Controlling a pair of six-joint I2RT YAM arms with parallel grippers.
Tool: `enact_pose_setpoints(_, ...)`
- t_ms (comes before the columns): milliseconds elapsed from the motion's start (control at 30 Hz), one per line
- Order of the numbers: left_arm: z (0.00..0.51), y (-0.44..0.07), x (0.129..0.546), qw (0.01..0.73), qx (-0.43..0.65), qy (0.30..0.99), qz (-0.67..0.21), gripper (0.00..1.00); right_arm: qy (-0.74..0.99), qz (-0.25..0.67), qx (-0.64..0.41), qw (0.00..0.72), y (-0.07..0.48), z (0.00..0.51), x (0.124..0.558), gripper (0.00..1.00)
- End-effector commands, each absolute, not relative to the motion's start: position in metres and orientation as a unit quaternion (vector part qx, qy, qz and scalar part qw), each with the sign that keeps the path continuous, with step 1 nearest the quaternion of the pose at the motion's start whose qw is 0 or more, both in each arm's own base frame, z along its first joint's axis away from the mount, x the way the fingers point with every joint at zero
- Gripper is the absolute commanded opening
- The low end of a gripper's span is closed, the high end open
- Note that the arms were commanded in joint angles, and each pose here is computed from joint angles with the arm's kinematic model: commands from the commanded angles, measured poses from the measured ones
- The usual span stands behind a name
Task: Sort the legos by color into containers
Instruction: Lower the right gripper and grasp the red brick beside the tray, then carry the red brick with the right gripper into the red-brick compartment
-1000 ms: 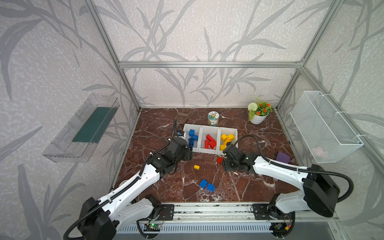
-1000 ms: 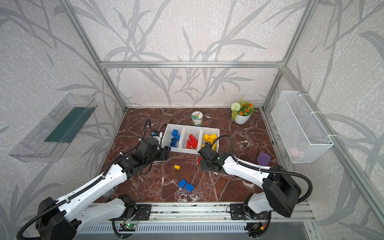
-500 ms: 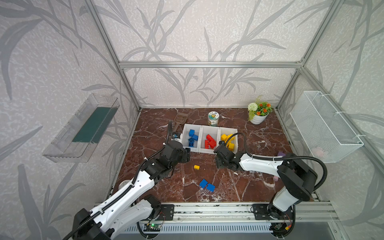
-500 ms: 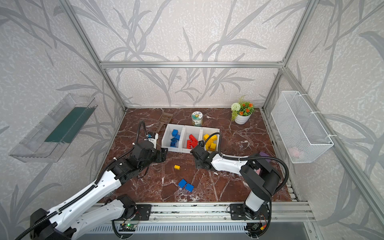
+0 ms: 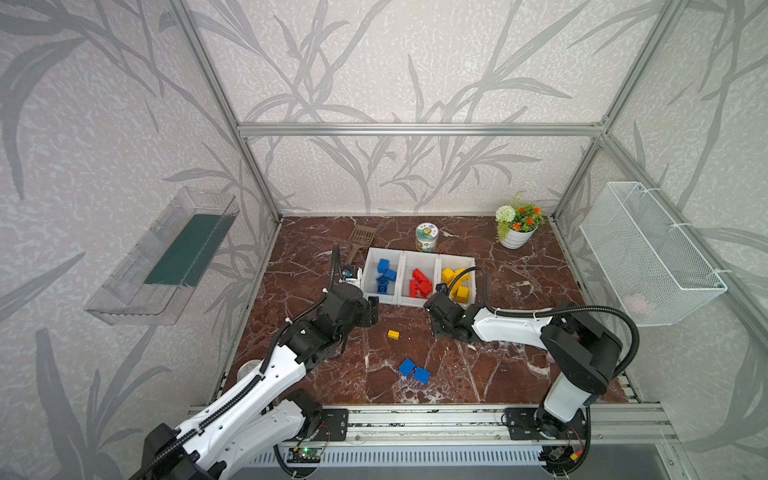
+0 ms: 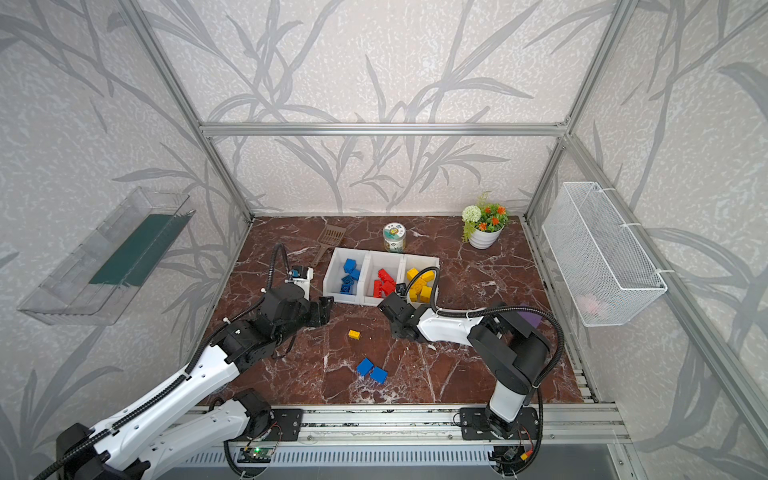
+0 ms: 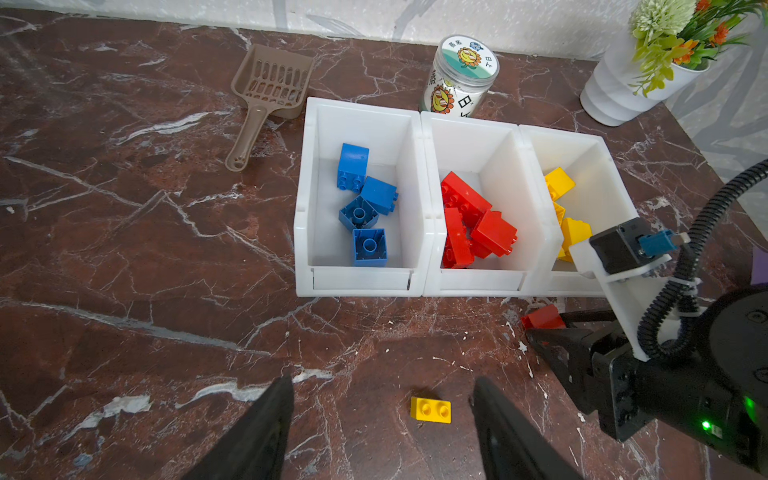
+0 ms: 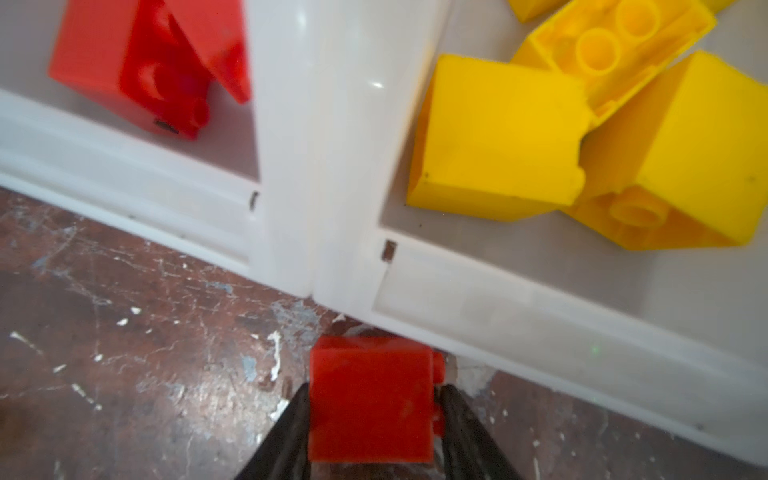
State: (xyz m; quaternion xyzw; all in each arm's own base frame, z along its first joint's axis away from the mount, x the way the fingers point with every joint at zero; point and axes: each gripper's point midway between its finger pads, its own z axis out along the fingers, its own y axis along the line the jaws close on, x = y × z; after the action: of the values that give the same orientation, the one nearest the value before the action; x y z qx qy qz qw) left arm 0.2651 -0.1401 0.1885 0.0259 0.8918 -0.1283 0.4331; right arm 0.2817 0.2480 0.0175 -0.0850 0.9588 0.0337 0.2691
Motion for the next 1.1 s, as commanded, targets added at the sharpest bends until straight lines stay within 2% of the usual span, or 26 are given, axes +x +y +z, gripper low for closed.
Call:
enact_pose_setpoints(0,0.185,-0.137,0.265,0.433,0.014,0.892,-0.129,0.71,0.959,0.019,-0.086,0.269,0.246,0.013,0.281,0.42)
enact_pose_setpoints(233,0.182,-0.137,0.264,0.43,0.019,0.894,-0.125,0.71,0.957,0.01,-0.107,0.271,0.251,0.021,0.267,0.39)
enact_pose_setpoints(400,0.173,-0.134,0.263,0.423,0.013,0.898,-0.119,0.71,0.947,0.013,-0.165,0.275,0.265,0.044,0.227,0.39)
enact_pose_setpoints(500,0.171,-0.132,0.262,0.425,0.003,0.898,-0.119,0.71,0.941,0.028,-0.172,0.291,0.268,0.066,0.225,0.39)
enact_pose_setpoints(667,0.166,-0.132,0.261,0.424,-0.001,0.897,-0.125,0.71,0.909,0.044,-0.193,0.368,0.289,0.122,0.262,0.39)
enact_pose_setpoints(833,0.163,-0.134,0.257,0.413,-0.005,0.9,-0.136,0.71,0.91,0.063,-0.179,0.368,0.304,0.139,0.322,0.39)
enact_pose_setpoints(1067,0.161,-0.136,0.251,0.41,-0.004,0.899,-0.153,0.71,0.926,0.076,-0.161,0.333,0.32,0.122,0.376,0.39)
